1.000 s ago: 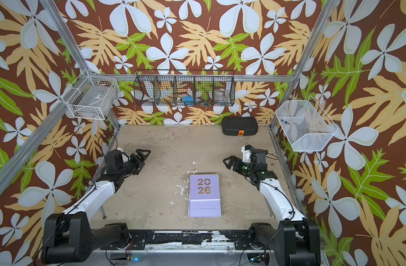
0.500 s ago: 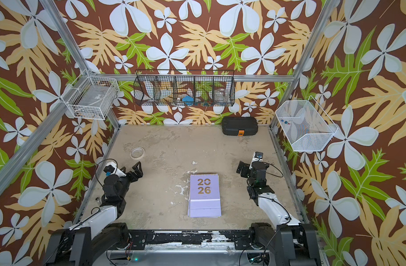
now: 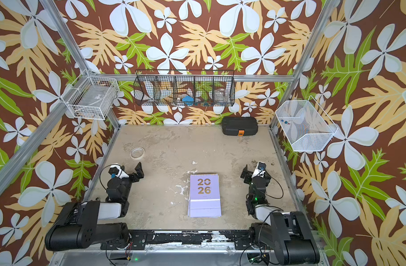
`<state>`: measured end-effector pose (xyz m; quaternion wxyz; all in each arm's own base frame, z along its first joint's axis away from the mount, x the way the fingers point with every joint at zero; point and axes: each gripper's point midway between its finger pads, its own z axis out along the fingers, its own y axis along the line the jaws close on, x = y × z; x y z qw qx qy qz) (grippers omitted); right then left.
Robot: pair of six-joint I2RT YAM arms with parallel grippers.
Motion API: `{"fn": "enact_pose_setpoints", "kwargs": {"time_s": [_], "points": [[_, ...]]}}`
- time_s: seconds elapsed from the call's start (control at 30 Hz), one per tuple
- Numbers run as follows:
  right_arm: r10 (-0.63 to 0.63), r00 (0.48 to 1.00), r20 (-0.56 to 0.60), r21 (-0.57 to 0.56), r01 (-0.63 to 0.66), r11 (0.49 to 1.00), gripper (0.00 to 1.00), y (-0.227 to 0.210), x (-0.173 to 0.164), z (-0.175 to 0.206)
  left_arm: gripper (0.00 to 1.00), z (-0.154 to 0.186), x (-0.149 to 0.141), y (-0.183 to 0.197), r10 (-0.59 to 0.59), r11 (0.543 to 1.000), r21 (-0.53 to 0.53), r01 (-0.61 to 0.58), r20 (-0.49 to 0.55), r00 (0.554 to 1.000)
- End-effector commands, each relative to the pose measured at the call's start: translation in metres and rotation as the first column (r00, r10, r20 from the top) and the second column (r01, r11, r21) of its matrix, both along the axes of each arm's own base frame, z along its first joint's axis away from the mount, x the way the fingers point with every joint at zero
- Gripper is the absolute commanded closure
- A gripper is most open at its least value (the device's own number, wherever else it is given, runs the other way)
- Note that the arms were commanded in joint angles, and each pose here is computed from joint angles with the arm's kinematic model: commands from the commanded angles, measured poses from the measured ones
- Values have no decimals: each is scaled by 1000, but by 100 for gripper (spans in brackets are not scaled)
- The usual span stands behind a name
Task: Stack the calendars
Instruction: Reset both arms
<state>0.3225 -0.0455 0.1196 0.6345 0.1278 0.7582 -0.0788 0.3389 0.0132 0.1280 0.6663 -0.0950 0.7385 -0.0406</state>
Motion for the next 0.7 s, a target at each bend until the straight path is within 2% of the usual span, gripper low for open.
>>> {"fn": "enact_pose_setpoints", "kwargs": {"time_s": [0.0, 0.07, 0.13, 0.2, 0.27, 0.47, 0.67], "points": [[49, 988, 145, -62, -41, 997, 0, 7, 2, 31, 0, 21, 0, -17, -22, 990, 143, 5, 119, 993], [71, 989, 128, -78, -61, 995, 0, 12, 8, 25, 0, 10, 3, -12, 51, 989, 138, -56, 42, 998], [91, 990, 107, -98, -81, 992, 0, 16, 17, 15, 0, 16, 4, -2, 111, 983, 137, -121, 83, 990], [102, 992, 80, -117, -92, 989, 0, 21, 26, 10, 0, 8, 8, -6, 88, 987, 134, -91, 28, 996], [95, 995, 17, -97, -93, 991, 0, 21, 33, 4, 0, 12, 10, -9, 68, 986, 151, -75, 54, 996], [92, 995, 27, -101, -89, 991, 0, 20, 33, 5, 0, 10, 9, 3, 143, 981, 127, -148, 41, 989], [92, 995, 25, -101, -89, 991, 0, 20, 34, 5, 0, 8, 13, 4, 135, 983, 118, -138, 29, 990]]}}
